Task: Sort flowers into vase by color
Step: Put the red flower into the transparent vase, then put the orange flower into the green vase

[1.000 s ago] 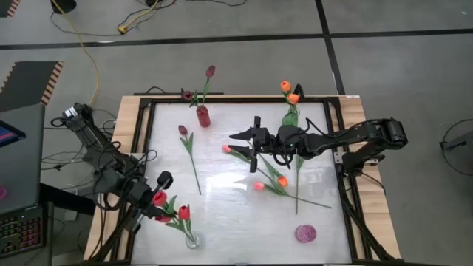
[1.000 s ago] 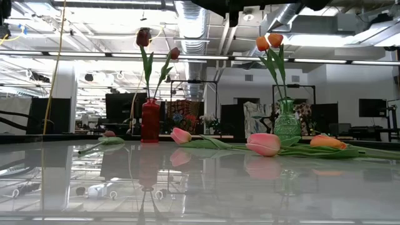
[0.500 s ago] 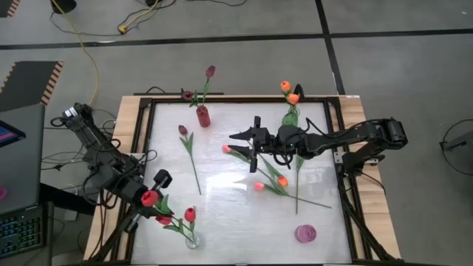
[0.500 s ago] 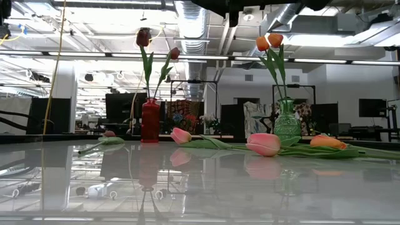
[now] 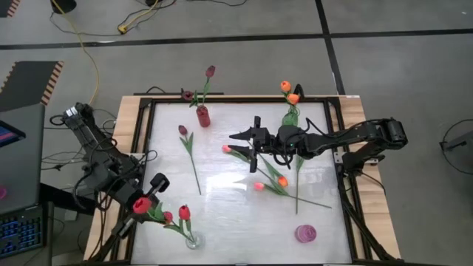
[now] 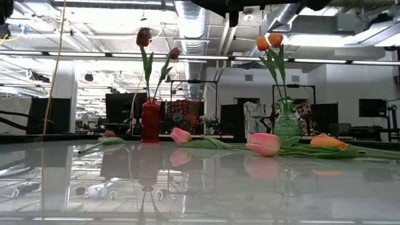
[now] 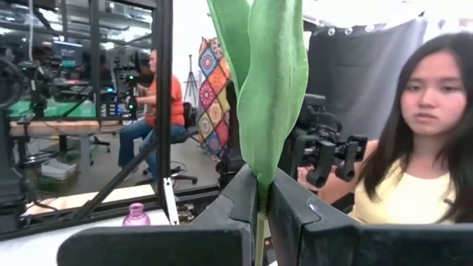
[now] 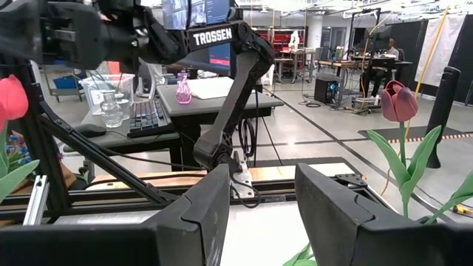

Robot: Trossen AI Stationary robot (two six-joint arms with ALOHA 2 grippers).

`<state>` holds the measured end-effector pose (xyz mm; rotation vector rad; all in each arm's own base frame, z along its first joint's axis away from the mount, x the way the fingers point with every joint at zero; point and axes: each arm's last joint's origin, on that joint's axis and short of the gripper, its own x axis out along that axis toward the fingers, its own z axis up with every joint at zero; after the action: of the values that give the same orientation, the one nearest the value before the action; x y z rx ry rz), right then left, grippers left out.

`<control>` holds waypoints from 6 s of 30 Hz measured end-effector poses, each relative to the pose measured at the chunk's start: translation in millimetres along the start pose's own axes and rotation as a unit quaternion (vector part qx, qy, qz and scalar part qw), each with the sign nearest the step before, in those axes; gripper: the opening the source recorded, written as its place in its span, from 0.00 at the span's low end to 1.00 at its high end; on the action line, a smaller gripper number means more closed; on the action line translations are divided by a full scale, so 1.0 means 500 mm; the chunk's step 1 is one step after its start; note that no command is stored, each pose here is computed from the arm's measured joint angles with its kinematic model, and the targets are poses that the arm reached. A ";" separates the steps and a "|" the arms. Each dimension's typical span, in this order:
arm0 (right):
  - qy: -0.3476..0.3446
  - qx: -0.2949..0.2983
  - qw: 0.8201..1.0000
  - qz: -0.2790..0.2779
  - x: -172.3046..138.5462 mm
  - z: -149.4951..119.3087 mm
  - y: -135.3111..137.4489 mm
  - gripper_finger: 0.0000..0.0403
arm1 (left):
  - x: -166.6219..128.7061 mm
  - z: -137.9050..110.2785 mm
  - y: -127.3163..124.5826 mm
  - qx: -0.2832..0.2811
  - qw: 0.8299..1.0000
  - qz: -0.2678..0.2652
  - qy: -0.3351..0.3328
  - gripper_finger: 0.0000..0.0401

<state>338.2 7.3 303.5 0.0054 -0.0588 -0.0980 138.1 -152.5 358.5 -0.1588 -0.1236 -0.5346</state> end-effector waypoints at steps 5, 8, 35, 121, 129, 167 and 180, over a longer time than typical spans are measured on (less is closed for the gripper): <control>0.000 0.000 1.000 0.000 0.000 0.000 0.000 0.45 | 0.021 -0.011 -0.023 0.012 1.000 -0.013 0.018 0.01; 0.000 0.000 1.000 0.000 0.000 0.000 0.000 0.45 | 0.032 -0.017 -0.032 0.016 0.999 -0.009 0.032 0.01; 0.001 0.000 1.000 0.000 0.000 0.000 0.001 0.45 | 0.072 -0.039 -0.084 0.071 0.992 0.042 0.092 0.01; 0.002 0.000 1.000 0.000 0.000 -0.001 0.001 0.45 | -0.031 0.018 -0.039 0.018 0.990 -0.002 0.139 0.34; 0.058 -0.008 0.998 0.003 -0.002 -0.023 0.003 0.45 | -0.078 0.048 0.021 0.068 0.977 0.160 0.120 0.34; 0.484 0.135 0.854 -0.134 -0.094 -0.168 -0.049 0.45 | -0.059 -0.035 0.300 0.009 0.853 0.405 0.329 0.34; 0.519 0.161 0.823 -0.167 -0.110 -0.179 -0.051 0.45 | -0.030 -0.085 0.360 -0.002 0.823 0.408 0.394 0.34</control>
<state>286.2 -12.3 210.8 0.4107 1.0332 -0.4275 221.4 -0.1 293.3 0.0267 0.7401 0.2951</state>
